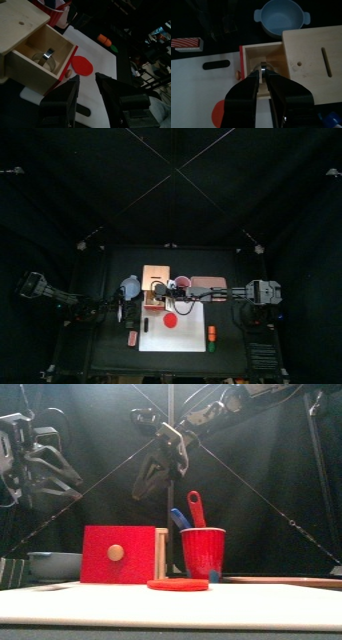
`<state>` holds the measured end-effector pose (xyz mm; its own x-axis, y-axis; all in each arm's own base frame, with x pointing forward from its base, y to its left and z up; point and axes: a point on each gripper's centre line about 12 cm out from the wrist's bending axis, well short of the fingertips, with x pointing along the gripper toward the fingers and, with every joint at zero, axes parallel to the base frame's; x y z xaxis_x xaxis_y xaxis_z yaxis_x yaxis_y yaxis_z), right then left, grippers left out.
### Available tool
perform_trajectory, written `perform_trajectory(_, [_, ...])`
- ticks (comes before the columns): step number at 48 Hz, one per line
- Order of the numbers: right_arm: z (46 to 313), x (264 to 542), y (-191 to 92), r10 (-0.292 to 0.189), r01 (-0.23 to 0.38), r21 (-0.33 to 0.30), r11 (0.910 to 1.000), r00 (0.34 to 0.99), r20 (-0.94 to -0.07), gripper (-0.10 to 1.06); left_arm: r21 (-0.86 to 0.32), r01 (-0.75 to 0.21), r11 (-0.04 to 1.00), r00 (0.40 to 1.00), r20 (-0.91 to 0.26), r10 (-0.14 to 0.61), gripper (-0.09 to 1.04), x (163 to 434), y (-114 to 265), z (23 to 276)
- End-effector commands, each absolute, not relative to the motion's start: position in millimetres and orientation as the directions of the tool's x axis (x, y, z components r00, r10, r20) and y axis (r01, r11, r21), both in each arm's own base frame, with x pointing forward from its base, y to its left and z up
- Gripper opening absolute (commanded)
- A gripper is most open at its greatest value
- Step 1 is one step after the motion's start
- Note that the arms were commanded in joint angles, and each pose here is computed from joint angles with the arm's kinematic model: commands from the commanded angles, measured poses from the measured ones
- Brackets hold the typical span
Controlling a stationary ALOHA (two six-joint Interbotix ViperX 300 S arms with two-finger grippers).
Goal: Get the cutter from the drawer then cut the dough then place the extra dough in the bowl
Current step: Place the cutter on the board
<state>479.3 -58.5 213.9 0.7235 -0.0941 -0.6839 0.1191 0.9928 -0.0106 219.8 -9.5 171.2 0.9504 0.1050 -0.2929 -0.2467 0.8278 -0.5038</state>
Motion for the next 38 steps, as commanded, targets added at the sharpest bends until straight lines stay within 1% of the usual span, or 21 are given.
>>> perform_trajectory(1, [231.4,484.8,-62.2,-0.103,0.124,-0.013,0.9922,0.755,-0.647,0.72,-0.507,-0.243,0.827,0.954,-0.28,0.109,0.73,222.1,-8.9,174.9])
perform_trajectory(8, [222.0,488.4,-63.5,-0.103,0.125,-0.015,0.9921,0.743,-0.661,0.72,-0.506,-0.246,0.827,0.953,-0.281,0.112,0.73,221.7,-8.1,174.4])
perform_trajectory(14, [207.3,491.1,-64.6,-0.102,0.126,-0.015,0.9919,0.722,-0.684,0.72,-0.504,-0.25,0.827,0.952,-0.285,0.114,0.73,220.7,-7.6,172.9])
perform_trajectory(22, [197.3,492.3,-73.2,-0.112,0.141,-0.016,0.9898,0.706,-0.699,0.72,-0.503,-0.254,0.826,0.95,-0.29,0.115,0.73,219.6,-7.0,171.4])
perform_trajectory(29, [187.3,494.2,-76.5,-0.118,0.14,-0.028,0.9897,0.691,-0.713,0.71,-0.503,-0.262,0.823,0.948,-0.292,0.123,0.73,218.9,-5.2,170.4])
perform_trajectory(32, [184.4,494.5,-76.6,-0.118,0.138,-0.031,0.9899,0.684,-0.72,0.69,-0.504,-0.265,0.822,0.948,-0.294,0.125,0.73,218.5,-4.7,169.9])
perform_trajectory(38, [184.5,494.7,-73.6,-0.114,0.133,-0.031,0.9907,0.682,-0.723,0.56,-0.506,-0.269,0.819,0.947,-0.295,0.128,0.73,218.5,-4.1,169.8])
